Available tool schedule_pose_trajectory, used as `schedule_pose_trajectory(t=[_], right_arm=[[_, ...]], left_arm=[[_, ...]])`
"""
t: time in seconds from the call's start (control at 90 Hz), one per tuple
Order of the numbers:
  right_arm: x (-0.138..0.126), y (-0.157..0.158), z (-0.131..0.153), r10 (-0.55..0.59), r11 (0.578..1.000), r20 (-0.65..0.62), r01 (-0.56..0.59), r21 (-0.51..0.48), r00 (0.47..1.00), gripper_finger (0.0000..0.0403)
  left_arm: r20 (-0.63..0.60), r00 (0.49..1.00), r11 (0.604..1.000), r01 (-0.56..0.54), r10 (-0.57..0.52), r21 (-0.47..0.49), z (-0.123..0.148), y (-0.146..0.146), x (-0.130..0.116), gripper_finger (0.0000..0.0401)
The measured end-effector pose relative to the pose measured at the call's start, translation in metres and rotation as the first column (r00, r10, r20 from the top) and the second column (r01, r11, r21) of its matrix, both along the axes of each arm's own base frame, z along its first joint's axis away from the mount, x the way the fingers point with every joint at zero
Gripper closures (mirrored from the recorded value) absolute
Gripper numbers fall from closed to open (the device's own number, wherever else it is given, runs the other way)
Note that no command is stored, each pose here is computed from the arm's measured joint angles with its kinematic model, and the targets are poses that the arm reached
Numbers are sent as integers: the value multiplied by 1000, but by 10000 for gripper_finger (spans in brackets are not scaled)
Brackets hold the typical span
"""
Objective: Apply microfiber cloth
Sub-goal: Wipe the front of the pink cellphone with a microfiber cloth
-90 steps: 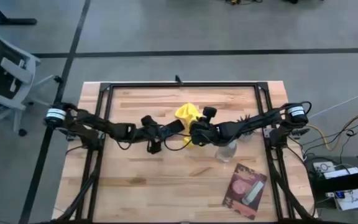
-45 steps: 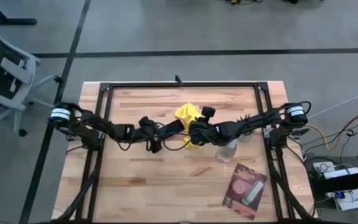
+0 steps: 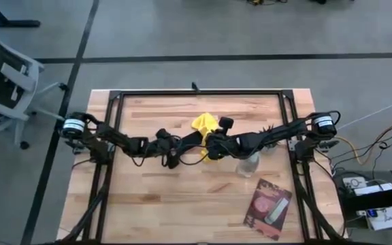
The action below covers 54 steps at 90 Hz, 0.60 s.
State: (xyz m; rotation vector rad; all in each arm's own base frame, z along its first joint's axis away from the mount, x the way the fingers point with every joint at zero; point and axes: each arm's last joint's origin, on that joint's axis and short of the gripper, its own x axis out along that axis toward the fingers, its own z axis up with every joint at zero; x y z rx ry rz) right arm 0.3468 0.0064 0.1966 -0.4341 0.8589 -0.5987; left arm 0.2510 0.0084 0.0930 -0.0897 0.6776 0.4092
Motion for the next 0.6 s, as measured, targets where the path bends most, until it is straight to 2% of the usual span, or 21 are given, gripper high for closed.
schedule_pose_trajectory(t=[0.133, 0.311, 0.467, 0.6], right_arm=[[0, -1, 0, -2, 1000, -1, 2, 0, 1000, 403], [-1, -2, -2, -6, 1000, -2, 6, 2, 1000, 403], [-2, -2, -5, -9, 1000, -6, 9, 7, 1000, 403], [-2, -2, -9, 18, 999, 22, -19, 50, 1000, 403]], left_arm=[[19, 999, 998, 40, -39, -39, 7, -1, -1, 53], [43, 998, 996, 58, -55, -60, 14, -2, -2, 26], [5, 999, 996, 47, -47, -71, 6, -2, -2, 6], [-14, 999, 996, 35, -36, -80, -2, -2, -2, 5]])
